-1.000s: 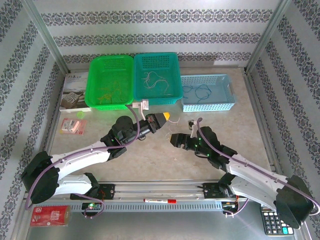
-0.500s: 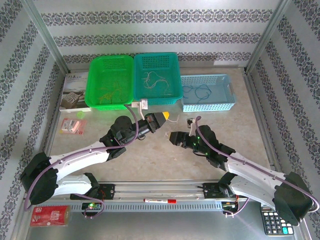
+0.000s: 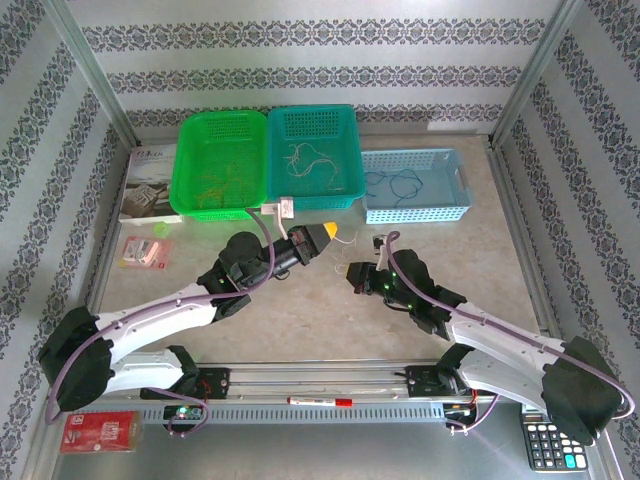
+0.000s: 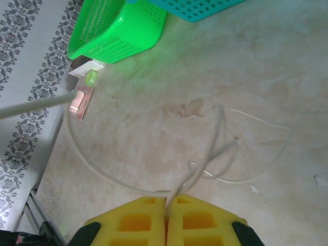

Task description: Untangle the cables

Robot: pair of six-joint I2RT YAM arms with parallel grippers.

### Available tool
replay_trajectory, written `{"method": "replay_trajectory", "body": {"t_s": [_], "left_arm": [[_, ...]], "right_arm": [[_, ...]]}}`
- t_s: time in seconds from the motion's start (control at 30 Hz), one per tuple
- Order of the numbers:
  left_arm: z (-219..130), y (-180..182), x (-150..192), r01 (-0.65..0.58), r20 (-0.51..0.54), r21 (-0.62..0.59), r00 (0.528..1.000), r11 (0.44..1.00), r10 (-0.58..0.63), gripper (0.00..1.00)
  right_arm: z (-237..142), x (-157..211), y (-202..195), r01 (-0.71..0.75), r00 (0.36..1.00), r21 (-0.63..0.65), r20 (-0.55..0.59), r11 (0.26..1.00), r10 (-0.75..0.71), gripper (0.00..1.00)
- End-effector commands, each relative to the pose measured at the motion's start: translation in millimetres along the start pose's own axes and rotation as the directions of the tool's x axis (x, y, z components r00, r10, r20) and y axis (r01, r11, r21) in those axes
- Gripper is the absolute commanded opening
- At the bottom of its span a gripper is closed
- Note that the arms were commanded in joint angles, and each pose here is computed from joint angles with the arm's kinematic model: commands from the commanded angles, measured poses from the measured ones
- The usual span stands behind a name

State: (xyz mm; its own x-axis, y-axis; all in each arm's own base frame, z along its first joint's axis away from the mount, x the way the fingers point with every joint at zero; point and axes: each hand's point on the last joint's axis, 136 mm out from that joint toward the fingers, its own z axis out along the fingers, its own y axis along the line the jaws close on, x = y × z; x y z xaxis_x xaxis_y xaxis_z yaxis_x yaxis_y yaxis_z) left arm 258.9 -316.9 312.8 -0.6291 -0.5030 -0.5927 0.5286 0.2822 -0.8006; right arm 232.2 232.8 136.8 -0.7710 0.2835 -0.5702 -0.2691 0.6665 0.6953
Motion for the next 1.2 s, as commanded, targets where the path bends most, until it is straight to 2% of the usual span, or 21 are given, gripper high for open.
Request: {"method": "replay_trajectory", "body": {"t_s": [0.0,0.2,0.33,0.53,0.97,1.17], "left_arm": [[-3.6,-29.3,-23.7,-0.046,0.054,0.044,0.998,0.998,0.044,0.00],[-12.5,-51.2,-61.2,-0.105,0.102,0.040,0.990,0.994,0.101,0.00],[-19.4,-65.6,-83.6,-0.150,0.132,0.037,0.981,0.988,0.144,0.00],[-20.5,-79.5,-94.9,-0.172,0.139,0.056,0.977,0.984,0.163,0.00],[-15.9,-85.9,-99.8,-0.188,0.133,0.060,0.975,0.980,0.179,0.00],[-8.8,-87.8,-116.0,-0.195,0.141,0.060,0.973,0.979,0.185,0.00]], "right_arm": [[-0.7,0.8,-12.8,0.004,1.000,0.037,0.028,0.999,-0.005,0.00],[-4.6,15.6,-55.0,-0.041,0.999,0.123,0.021,0.992,0.039,0.00],[-7.9,19.3,-68.2,-0.056,0.998,0.146,0.022,0.988,0.053,0.00],[-8.8,20.3,-71.4,-0.059,0.998,0.148,0.021,0.987,0.057,0.00],[-6.5,12.5,-63.2,-0.053,0.998,0.132,0.023,0.990,0.050,0.00],[-5.6,13.3,-64.4,-0.053,0.999,0.136,0.017,0.989,0.051,0.01]]}}
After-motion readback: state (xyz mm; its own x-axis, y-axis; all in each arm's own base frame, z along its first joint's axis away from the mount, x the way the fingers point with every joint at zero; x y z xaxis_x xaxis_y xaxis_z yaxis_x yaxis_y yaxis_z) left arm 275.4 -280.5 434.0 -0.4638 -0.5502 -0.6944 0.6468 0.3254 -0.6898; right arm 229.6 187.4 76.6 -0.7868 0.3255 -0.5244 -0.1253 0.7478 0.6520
